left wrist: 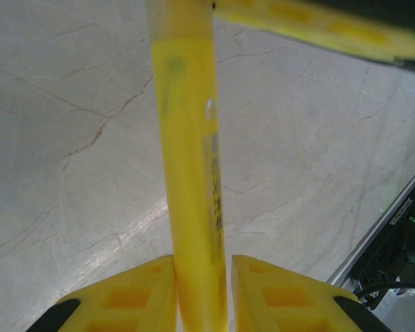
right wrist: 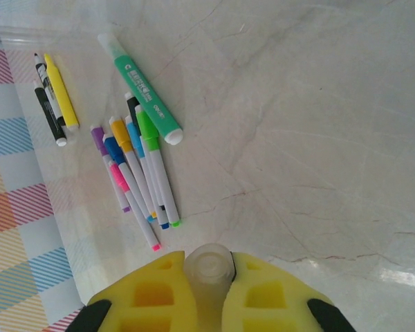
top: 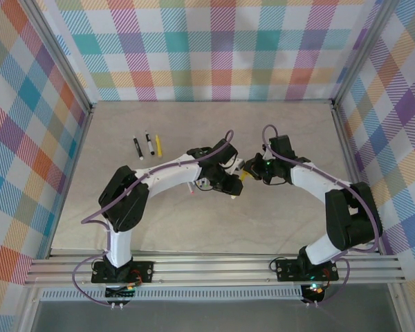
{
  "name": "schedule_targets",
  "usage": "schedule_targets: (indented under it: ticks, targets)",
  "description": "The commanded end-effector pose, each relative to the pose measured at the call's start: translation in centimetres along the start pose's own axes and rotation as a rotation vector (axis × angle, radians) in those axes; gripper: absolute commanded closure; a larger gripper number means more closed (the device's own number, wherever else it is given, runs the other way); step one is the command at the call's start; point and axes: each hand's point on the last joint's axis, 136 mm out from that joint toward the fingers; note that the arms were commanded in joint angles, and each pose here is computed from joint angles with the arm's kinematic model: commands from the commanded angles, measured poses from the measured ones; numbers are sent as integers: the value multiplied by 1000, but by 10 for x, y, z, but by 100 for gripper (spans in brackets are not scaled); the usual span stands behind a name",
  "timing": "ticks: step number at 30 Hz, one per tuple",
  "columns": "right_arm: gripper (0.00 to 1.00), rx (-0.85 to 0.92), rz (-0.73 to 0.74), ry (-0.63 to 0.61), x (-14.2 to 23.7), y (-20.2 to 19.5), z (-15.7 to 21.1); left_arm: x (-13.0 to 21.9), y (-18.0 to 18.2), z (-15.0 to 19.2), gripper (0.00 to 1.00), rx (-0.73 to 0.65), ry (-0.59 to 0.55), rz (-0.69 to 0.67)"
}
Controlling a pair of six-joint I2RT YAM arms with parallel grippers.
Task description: Open the pen caps
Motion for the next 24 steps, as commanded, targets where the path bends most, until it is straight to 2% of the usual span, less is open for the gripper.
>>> schedule_targets:
  ticks: [1,5,7,10,15,18,21,24]
  targets:
    - [100,35,-55,-15,8,24,-2,-1,-10,-6,75,-11,-9,16]
    - [100,25,-60,-11,6,24,0,-3,-8,-4,84,-6,-2,11]
    - [100,23,-61,-12,5,24,0,-4,-8,-3,100,-6,1,15]
    - [100,22,2,-53,8,16,-13,-2,-8,9,100,-6,26,26]
    - [100,6,84,-174,26,12,-80,16,-3,60,100,-12,87,29]
    - [100,-5,78,-202,30,20,-112,27,6,87,100,18,85,19]
    - [100,22,121,-189,23,23,-126,46,28,93,100,32,40,-104]
    - [100,44,253,-182,19,-1,-131,73,52,77,100,87,-30,-193]
Point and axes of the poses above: each hand's point on the last joint's axis, 136 mm out from that joint toward the fingers, its own x axis back along the fingers, its own y axis along the line the jaws close on, z = x × y, and after that the axes turned 2 degrees about x, right-handed
